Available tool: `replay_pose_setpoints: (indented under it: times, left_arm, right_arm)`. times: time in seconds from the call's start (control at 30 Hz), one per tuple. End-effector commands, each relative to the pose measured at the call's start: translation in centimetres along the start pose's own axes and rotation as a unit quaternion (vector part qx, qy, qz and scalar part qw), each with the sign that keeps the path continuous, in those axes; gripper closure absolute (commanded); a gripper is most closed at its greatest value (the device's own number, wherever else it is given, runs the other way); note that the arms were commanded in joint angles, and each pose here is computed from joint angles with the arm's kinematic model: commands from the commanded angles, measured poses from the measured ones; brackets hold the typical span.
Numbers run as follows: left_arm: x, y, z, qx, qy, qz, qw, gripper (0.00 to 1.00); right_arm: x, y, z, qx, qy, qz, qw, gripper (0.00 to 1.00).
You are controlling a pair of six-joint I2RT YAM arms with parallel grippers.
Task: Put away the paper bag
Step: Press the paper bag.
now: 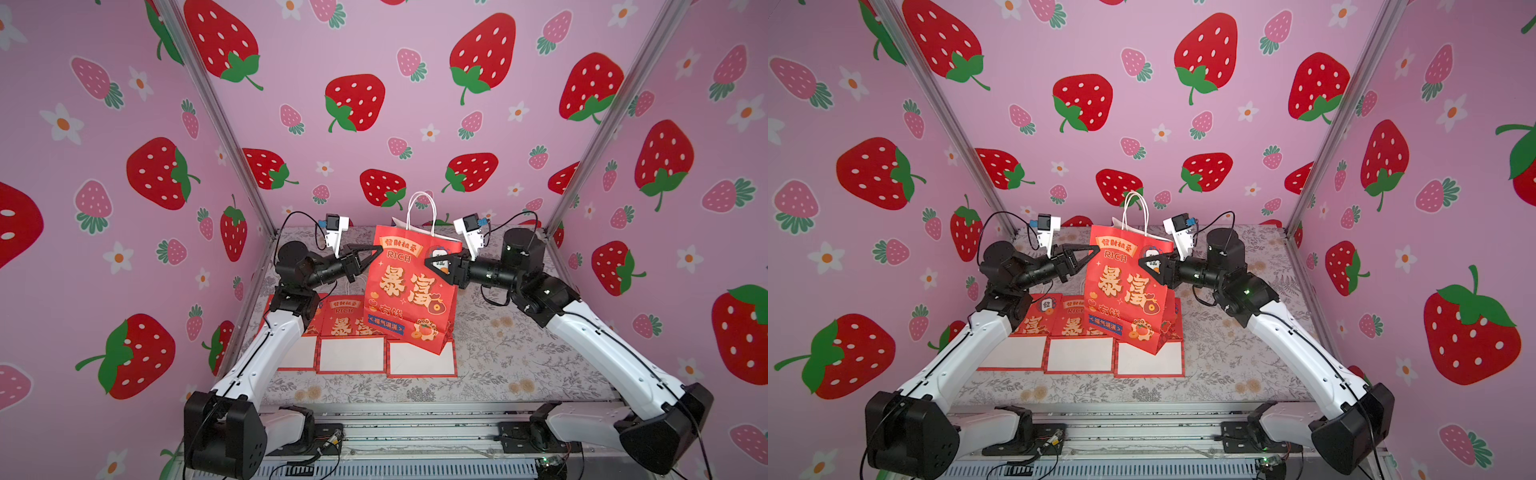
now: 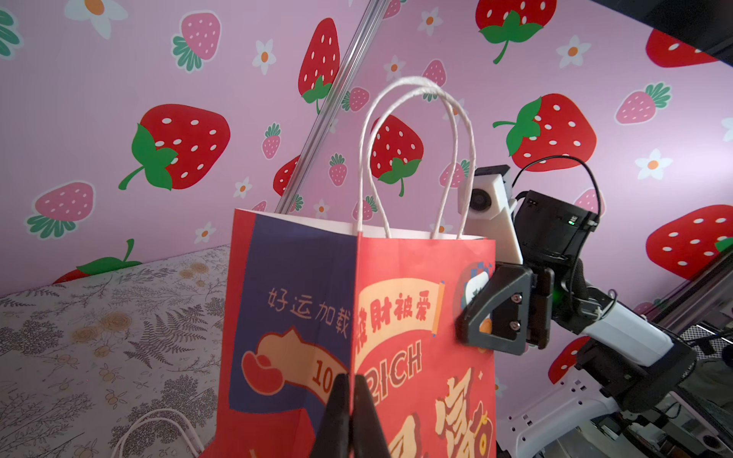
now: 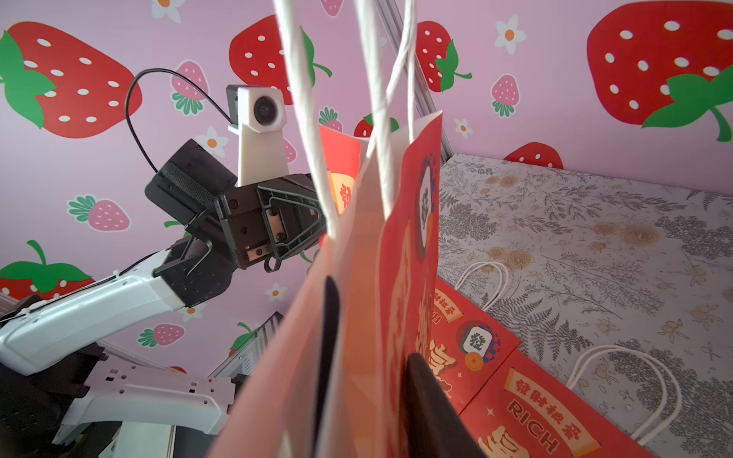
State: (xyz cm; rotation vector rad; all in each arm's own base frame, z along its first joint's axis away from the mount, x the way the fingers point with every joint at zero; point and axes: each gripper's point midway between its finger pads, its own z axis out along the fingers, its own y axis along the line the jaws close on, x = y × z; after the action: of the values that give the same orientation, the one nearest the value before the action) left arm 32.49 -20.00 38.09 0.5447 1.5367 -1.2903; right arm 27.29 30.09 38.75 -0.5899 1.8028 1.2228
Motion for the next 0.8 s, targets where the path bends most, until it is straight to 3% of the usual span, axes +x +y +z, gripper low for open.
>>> replay_pose_setpoints:
  times: [0.0,0.43,0.77]
  left_arm:
    - [-1.2,-1.6,0.0,0.023,-0.009,0.032,0.999,1.0]
    - [-1.4,-1.8,-0.1,0.023,-0.011,0.035,0.999,1.0]
    - [-1.3,-1.8,-0.2,0.017,-0.008,0.04,0.999,1.0]
  right_arm:
    - [-1.0,1.0,-1.0,0.001,-0.028,-0.023,0.999,0.63]
    - [-1.4,2.1,-1.6,-0.02,-0.037,-0.025,0.999,0.63]
    - [-1.2,1.6,-1.2,-0.016,-0.029,-0.015,0.999,0.85]
